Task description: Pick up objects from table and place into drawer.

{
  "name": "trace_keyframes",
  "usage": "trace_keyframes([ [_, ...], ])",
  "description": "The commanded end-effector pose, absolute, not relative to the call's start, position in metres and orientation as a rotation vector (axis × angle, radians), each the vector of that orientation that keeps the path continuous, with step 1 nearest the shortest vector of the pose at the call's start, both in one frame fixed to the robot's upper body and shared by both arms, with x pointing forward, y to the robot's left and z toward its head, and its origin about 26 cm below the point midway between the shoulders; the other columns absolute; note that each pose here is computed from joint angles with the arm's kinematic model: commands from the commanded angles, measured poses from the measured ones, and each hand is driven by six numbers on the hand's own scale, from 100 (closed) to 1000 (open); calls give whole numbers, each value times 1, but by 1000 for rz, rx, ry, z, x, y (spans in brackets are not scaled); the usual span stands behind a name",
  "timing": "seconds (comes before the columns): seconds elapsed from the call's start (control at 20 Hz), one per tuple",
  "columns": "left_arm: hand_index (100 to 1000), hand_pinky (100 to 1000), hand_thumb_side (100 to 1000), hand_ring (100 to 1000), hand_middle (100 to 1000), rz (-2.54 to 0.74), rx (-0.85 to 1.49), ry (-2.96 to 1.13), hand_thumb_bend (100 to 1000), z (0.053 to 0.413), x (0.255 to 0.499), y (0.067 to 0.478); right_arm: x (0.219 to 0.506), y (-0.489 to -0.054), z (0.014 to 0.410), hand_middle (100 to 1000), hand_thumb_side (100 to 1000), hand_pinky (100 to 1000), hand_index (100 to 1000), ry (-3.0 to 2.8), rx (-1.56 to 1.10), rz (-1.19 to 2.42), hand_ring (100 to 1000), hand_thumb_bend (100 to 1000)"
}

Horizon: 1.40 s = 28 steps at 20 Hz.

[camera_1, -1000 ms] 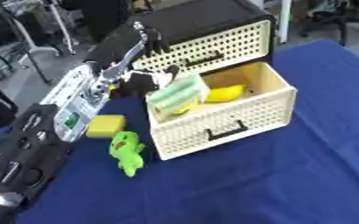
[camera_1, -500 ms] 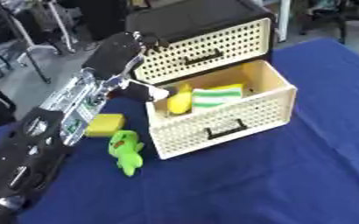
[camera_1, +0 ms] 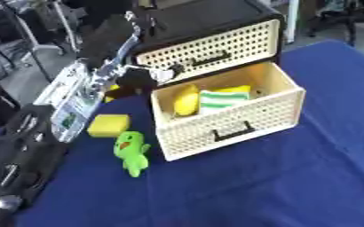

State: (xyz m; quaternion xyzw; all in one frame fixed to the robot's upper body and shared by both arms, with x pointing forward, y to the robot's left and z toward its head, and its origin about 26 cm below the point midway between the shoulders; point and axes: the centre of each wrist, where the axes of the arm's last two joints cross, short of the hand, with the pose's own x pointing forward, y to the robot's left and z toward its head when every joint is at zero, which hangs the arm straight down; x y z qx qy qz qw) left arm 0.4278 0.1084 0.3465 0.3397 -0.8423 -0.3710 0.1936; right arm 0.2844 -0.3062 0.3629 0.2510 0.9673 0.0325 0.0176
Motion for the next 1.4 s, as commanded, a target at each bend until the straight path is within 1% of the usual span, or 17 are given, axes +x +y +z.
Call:
trace_keyframes([
  [0.05, 741, 217, 542, 450, 493, -934, 798, -2425, 477, 377, 407, 126, 278, -309, 371, 587, 900, 557, 775, 2960, 799, 84, 648, 100],
  [0.2, 728, 201, 546, 431, 475, -888, 682, -2438, 452, 390, 391, 135, 279, -311, 369, 586, 900, 557, 775, 2962, 813, 89, 648, 100],
  [0.4, 711, 198, 550, 417, 461, -790, 618, -2490, 399, 407, 371, 146, 279, -311, 368, 587, 900, 558, 774, 2963, 820, 90, 649, 100],
  [0.5, 714, 201, 563, 416, 469, -732, 597, -2523, 384, 413, 361, 153, 279, -312, 368, 587, 901, 558, 774, 2961, 821, 86, 649, 100],
  [0.6, 726, 215, 604, 419, 484, -641, 572, -2566, 338, 419, 351, 163, 279, -312, 367, 588, 901, 558, 773, 2961, 825, 81, 649, 100],
  [0.65, 727, 218, 612, 420, 484, -583, 554, -2590, 333, 422, 346, 170, 279, -312, 367, 588, 901, 558, 773, 2960, 828, 78, 649, 100],
  [0.7, 736, 231, 630, 427, 494, -523, 534, -2612, 364, 423, 341, 176, 279, -313, 367, 588, 902, 559, 773, 2960, 833, 75, 650, 100],
  [0.75, 737, 236, 630, 429, 495, -460, 515, -2635, 373, 424, 335, 183, 279, -314, 366, 589, 902, 559, 773, 2958, 838, 72, 650, 100],
  [0.8, 741, 253, 641, 440, 502, -390, 501, -2659, 410, 425, 330, 190, 279, -315, 366, 589, 902, 559, 773, 2957, 844, 69, 652, 100],
  [1.1, 757, 321, 656, 487, 539, -6, 449, -2769, 499, 424, 298, 225, 278, -320, 362, 591, 898, 560, 772, 2947, 868, 65, 654, 100],
  [1.15, 767, 331, 660, 497, 549, 44, 451, -2783, 528, 423, 293, 230, 278, -321, 361, 591, 903, 560, 772, 2946, 874, 63, 654, 100],
  [1.25, 773, 343, 670, 505, 557, 110, 443, -2807, 559, 419, 283, 236, 278, -323, 360, 591, 904, 561, 772, 2945, 885, 58, 654, 100],
  [1.4, 806, 379, 706, 542, 600, 166, 451, -2835, 598, 411, 279, 249, 277, -325, 357, 593, 908, 562, 772, 2940, 907, 37, 656, 100],
])
